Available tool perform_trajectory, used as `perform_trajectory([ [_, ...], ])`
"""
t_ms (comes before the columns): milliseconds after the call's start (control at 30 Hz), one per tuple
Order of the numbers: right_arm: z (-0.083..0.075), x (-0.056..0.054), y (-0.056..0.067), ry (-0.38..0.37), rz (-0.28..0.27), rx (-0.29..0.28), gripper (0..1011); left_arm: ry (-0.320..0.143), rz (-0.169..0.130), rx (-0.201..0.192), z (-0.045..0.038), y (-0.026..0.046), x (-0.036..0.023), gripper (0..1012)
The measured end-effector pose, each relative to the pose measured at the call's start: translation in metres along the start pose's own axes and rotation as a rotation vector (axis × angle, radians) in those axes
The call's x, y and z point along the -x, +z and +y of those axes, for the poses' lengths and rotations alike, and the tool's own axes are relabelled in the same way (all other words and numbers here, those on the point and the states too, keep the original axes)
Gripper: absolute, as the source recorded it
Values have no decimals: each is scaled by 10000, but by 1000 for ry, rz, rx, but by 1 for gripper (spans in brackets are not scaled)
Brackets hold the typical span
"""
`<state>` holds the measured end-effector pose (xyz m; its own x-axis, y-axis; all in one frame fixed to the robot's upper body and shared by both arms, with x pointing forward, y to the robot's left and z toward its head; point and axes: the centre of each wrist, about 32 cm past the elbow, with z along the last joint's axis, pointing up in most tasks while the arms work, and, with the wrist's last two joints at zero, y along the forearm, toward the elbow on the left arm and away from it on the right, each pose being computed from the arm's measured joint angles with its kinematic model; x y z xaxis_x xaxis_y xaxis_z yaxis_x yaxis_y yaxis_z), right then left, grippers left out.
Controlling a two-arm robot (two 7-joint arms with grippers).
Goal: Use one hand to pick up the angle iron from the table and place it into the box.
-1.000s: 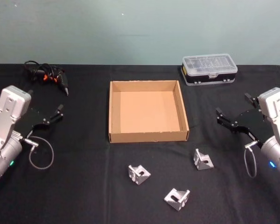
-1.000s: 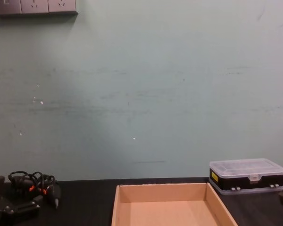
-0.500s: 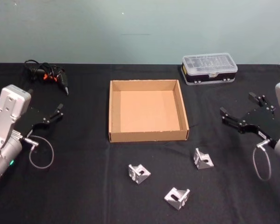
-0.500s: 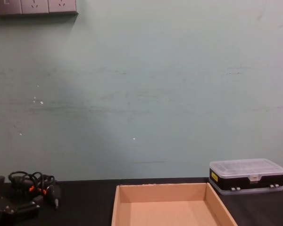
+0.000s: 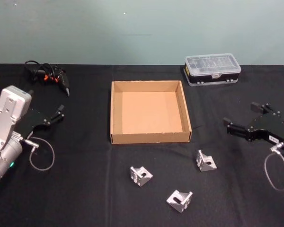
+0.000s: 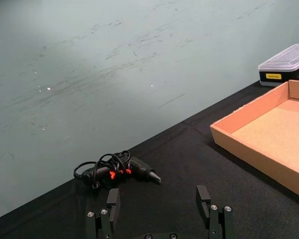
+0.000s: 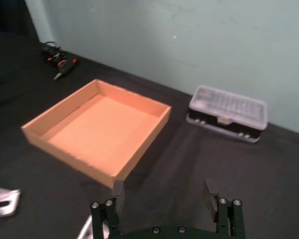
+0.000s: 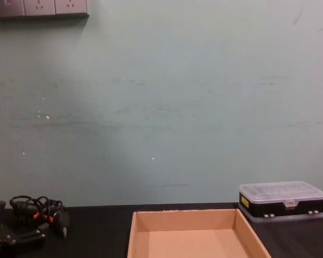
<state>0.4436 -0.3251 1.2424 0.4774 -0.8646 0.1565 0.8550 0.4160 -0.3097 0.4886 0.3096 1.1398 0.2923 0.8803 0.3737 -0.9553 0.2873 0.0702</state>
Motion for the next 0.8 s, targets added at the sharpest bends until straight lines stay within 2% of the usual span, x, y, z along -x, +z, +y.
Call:
perform_trajectory([
  [167,-31,69,52,45,29,44,1004,0,0,0,0,0,0,1000],
  [433,-15,263,85,110,69,136,1004,0,0,0,0,0,0,1000],
  [633,46,377,84,126,92,218,1004,0,0,0,0,0,0,1000],
  [800,125,443,74,107,123,288,1004,0,0,0,0,0,0,1000],
])
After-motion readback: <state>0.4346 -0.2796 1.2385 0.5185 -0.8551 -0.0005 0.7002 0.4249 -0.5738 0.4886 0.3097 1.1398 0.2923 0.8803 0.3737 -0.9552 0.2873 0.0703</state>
